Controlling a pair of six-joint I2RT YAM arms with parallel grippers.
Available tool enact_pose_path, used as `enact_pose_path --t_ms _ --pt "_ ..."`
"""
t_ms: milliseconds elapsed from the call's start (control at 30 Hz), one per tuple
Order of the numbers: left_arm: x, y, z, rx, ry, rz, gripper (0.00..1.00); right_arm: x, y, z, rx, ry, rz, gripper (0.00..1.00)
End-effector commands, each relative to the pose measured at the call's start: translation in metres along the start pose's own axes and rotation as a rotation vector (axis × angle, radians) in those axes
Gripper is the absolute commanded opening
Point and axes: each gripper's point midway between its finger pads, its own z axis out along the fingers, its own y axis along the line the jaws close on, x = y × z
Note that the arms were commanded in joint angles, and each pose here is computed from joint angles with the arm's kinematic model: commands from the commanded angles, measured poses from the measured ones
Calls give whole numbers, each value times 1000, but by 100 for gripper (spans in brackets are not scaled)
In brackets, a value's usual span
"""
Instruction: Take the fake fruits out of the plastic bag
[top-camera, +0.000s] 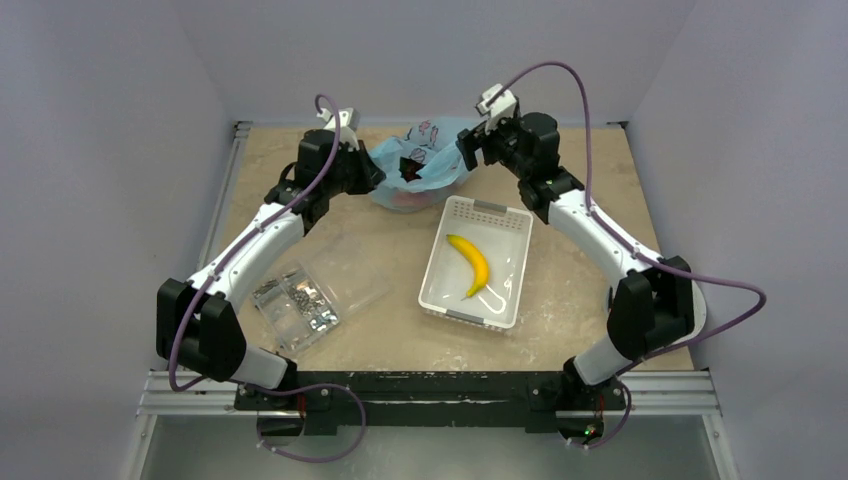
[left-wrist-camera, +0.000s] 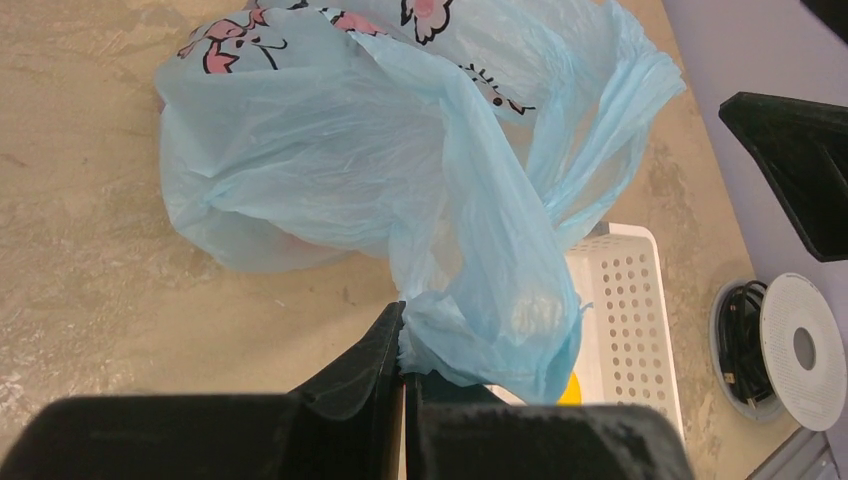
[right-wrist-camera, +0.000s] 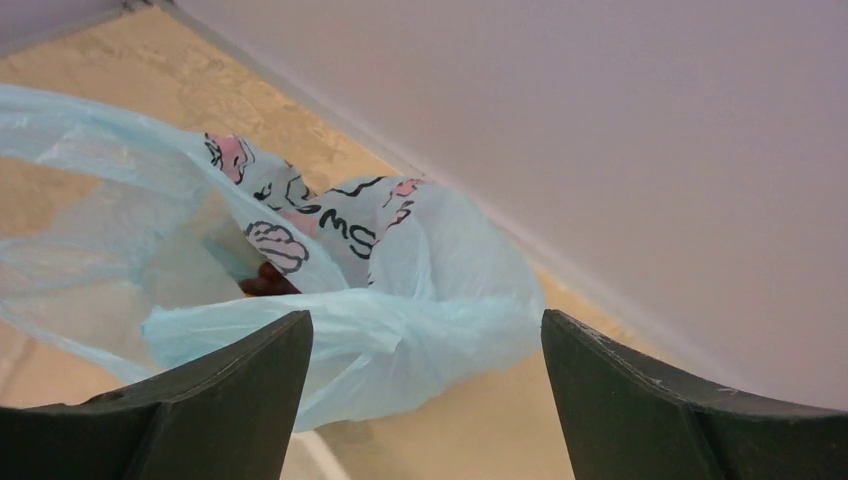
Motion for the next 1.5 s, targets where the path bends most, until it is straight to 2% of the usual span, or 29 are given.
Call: enact_pose_path --t_ms 0,100,233,400,533,800,900,1033,1067,1133,1167,1200,1233,1267,1300,1367,1467 --pt "-16 -12 -11 44 -33 3 0 -25 16 7 -197 -53 -509 84" --pt "-14 -12 -11 48 -24 4 0 -25 25 13 -293 -27 -613 84" --pt "-10 -14 -7 64 -10 -9 0 -16 35 24 -387 7 -669 82" --pt "-9 -16 -4 76 -2 -20 0 1 64 39 -441 54 -742 81" --pt "-10 -18 -6 80 -4 -19 0 13 65 47 -444 111 -767 81" --pt "-10 -18 -8 80 0 -16 0 26 57 46 -401 154 -809 82" --pt "-9 -19 -8 83 0 -21 0 34 58 50 -403 146 -886 83" --pt "-8 -19 -8 87 1 -33 0 35 54 71 -229 118 -981 84" --pt "-8 -20 -8 88 1 -34 0 28 54 76 -167 91 -964 84" --pt "-9 -19 -7 85 -2 -33 0 18 67 83 -153 46 -931 81" --pt "-9 -19 -7 81 -3 -36 0 9 71 87 -121 23 -882 79" --pt "-9 -17 -6 73 -5 -41 0 1 67 93 -66 20 -810 68" --pt "-11 -16 -6 64 -10 -52 0 -8 65 99 -33 15 -728 47" --pt "-13 -15 -4 53 -15 -66 0 -13 60 107 1 15 -652 14" --pt "-17 -15 -2 46 -25 -80 0 -19 50 113 55 17 -592 0" --pt "-27 -15 2 45 -41 -99 0 -32 22 119 199 -12 -471 0" --pt "-57 -10 5 37 -75 -173 0 -62 -28 110 378 -127 -248 0"
